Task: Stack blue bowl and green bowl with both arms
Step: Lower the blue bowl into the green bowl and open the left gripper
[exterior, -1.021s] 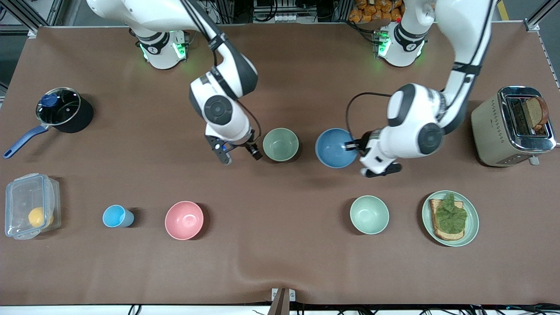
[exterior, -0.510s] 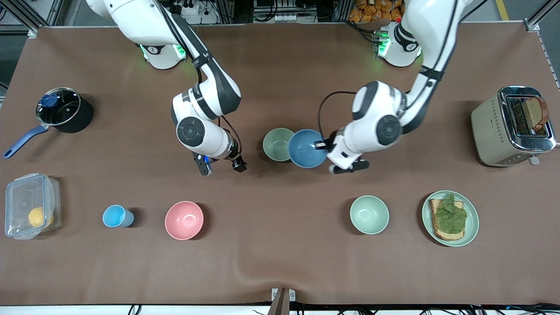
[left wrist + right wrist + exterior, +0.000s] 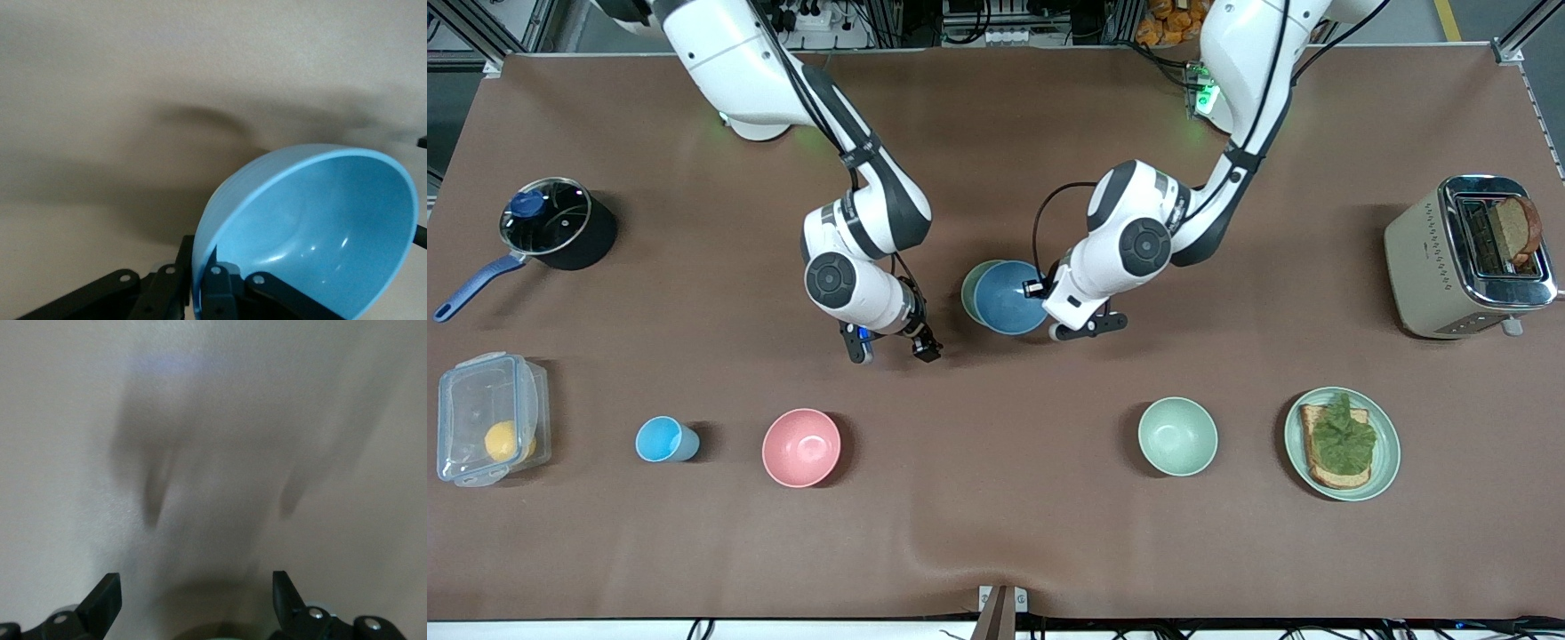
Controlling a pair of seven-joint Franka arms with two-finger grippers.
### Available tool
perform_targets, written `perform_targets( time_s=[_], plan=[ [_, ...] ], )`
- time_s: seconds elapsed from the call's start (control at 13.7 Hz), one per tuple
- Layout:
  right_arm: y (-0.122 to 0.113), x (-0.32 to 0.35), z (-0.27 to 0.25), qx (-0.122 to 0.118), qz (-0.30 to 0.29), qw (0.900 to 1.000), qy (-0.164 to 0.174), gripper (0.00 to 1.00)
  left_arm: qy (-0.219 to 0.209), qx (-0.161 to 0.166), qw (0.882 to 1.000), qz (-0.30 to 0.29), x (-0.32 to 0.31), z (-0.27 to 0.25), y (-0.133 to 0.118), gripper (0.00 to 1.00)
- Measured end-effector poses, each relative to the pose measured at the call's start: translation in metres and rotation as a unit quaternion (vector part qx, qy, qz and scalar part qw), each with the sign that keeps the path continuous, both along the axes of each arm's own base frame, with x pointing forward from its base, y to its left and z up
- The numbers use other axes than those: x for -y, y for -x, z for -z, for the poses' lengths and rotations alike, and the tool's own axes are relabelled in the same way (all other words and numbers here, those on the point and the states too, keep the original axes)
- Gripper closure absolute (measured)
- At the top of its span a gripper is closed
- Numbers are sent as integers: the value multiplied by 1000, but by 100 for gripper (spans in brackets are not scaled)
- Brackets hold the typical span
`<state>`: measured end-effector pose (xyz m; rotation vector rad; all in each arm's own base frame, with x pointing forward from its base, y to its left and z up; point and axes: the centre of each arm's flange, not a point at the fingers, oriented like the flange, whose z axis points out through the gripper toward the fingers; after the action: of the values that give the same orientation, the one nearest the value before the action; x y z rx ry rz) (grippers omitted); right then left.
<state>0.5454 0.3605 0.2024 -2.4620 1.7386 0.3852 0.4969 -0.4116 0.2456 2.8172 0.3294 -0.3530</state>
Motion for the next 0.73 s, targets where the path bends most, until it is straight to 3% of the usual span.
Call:
perform_targets(
  time_s=[0.73],
  plan=[
    [10, -14, 9, -11, 20, 1000, -20, 0, -7, -7, 1000, 6, 21, 16, 18, 93]
  ],
)
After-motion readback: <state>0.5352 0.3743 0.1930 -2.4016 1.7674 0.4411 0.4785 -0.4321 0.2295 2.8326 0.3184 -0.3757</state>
